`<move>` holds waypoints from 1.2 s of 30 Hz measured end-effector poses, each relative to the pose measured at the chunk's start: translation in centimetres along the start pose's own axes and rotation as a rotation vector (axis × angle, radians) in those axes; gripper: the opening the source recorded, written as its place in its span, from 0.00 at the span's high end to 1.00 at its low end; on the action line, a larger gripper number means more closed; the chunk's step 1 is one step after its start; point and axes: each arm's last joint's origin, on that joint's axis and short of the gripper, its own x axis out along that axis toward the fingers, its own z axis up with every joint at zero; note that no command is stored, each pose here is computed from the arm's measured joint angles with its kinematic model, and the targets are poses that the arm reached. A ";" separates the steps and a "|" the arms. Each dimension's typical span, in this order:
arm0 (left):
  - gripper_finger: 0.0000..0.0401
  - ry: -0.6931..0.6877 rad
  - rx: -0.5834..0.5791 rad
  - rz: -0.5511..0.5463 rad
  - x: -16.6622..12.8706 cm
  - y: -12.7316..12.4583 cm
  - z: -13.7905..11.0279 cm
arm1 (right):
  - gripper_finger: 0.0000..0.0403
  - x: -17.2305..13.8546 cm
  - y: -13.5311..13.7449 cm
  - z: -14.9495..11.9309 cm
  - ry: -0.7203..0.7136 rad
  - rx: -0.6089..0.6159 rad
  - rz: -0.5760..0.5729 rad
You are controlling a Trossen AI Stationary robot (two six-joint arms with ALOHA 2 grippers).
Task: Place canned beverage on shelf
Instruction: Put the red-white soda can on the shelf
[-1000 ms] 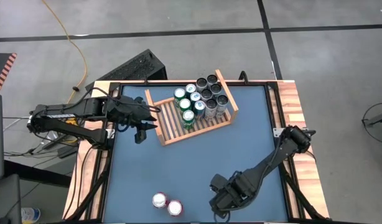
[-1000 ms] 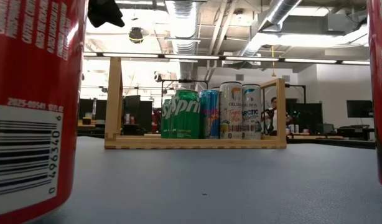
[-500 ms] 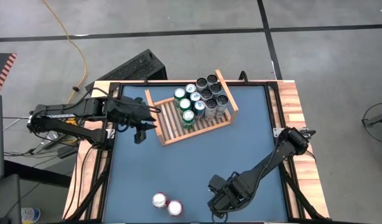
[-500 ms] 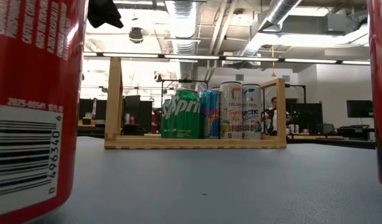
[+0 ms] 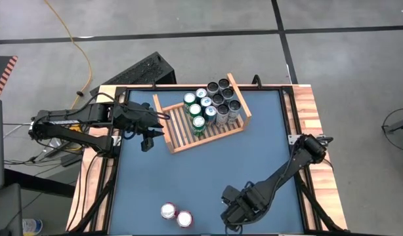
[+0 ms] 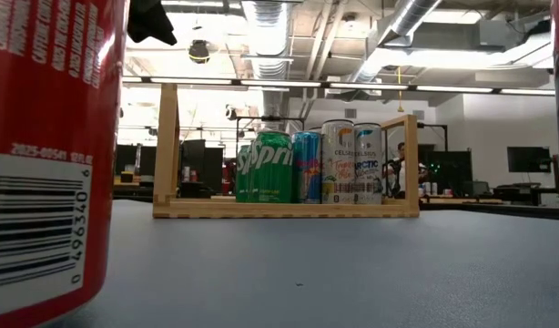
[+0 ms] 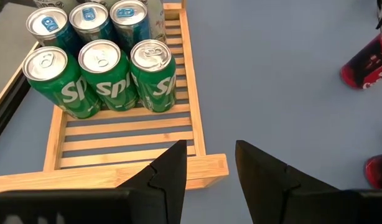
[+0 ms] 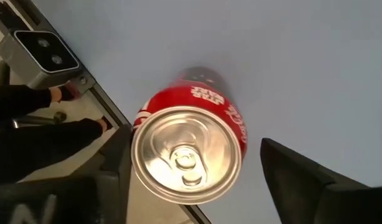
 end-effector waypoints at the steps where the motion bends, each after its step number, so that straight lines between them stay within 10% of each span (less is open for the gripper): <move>1: 0.69 0.000 0.000 0.000 0.0 0.0 0.0 | 0.37 0.0 0.0 0.0 0.000 -0.001 -0.001; 13: 0.69 0.000 0.003 0.003 0.0 0.0 0.0 | 0.77 -0.1 -0.1 0.2 -0.054 -0.056 -0.016; 36: 0.69 0.003 -0.024 0.003 0.0 0.0 0.0 | 0.76 -0.1 -1.9 4.6 -0.188 -0.162 -0.120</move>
